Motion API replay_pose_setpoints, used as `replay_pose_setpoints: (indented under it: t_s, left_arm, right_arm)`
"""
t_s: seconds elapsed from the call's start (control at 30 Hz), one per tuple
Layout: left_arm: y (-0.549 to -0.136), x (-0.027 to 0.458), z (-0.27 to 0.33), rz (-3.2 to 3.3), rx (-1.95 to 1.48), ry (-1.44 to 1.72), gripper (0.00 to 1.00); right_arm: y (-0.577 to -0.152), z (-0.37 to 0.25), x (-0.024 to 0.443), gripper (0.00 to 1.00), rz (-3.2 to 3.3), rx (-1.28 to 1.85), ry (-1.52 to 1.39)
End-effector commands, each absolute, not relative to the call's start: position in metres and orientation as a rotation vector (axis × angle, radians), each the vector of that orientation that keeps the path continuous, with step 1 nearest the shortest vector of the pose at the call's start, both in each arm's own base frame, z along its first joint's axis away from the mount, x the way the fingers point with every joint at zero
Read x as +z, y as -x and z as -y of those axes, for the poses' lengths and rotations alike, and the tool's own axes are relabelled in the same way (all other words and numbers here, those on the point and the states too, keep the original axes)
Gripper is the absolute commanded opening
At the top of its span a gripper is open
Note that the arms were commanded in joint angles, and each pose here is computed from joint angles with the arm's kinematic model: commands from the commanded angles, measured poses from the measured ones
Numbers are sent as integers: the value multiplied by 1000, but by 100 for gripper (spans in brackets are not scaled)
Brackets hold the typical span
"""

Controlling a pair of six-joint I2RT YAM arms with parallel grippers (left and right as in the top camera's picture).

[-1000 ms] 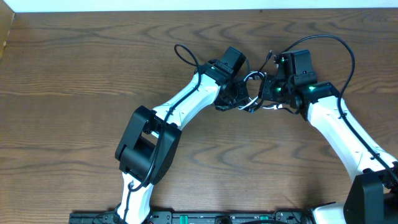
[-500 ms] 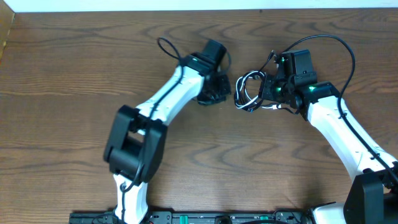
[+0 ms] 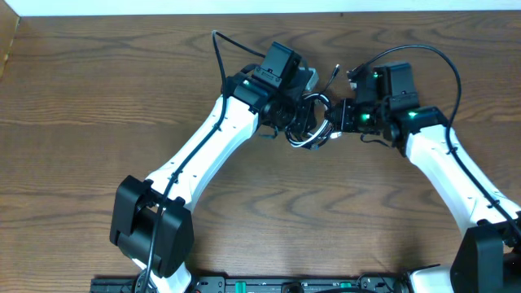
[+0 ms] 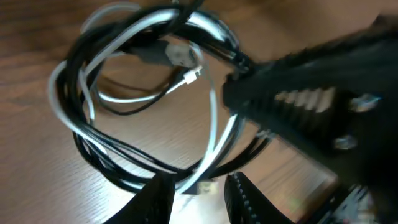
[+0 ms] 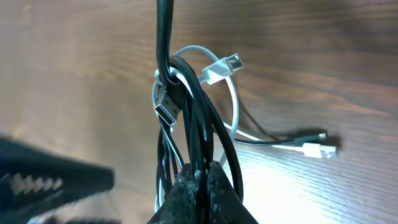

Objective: Untangle cables

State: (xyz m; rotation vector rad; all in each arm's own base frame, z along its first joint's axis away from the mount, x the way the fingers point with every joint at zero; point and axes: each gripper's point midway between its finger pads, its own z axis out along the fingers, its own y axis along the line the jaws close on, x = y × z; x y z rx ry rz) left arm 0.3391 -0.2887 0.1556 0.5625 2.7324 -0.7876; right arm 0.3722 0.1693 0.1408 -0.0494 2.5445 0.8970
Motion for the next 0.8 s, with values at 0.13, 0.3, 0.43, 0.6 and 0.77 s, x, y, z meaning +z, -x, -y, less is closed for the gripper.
replay_pose_setpoints:
  t_s: [0.13,0.3,0.43,0.6,0.77]
  left_arm:
    - [-350,151,262,-2716,-748,-633,34]
    - [-361,148,248,-2746,-680,-522,43]
    - [-372,139,232,-2793,-536,-316,45]
    - [-376,125,233,-2842,-540,-177,47]
    - [-373,114,242,-2876,-602,-180,48]
  right_arm:
    - [-365,-157,168,1,-2406,1125,262]
    - [-356,-152,168,1,-2400,1168,312]
    - [-352,-154,168,1,-2401,1182,334]
    - [-352,-155,168,1,-2401,1185,335]
    - [-352,-155,168,1,-2402,1185,333]
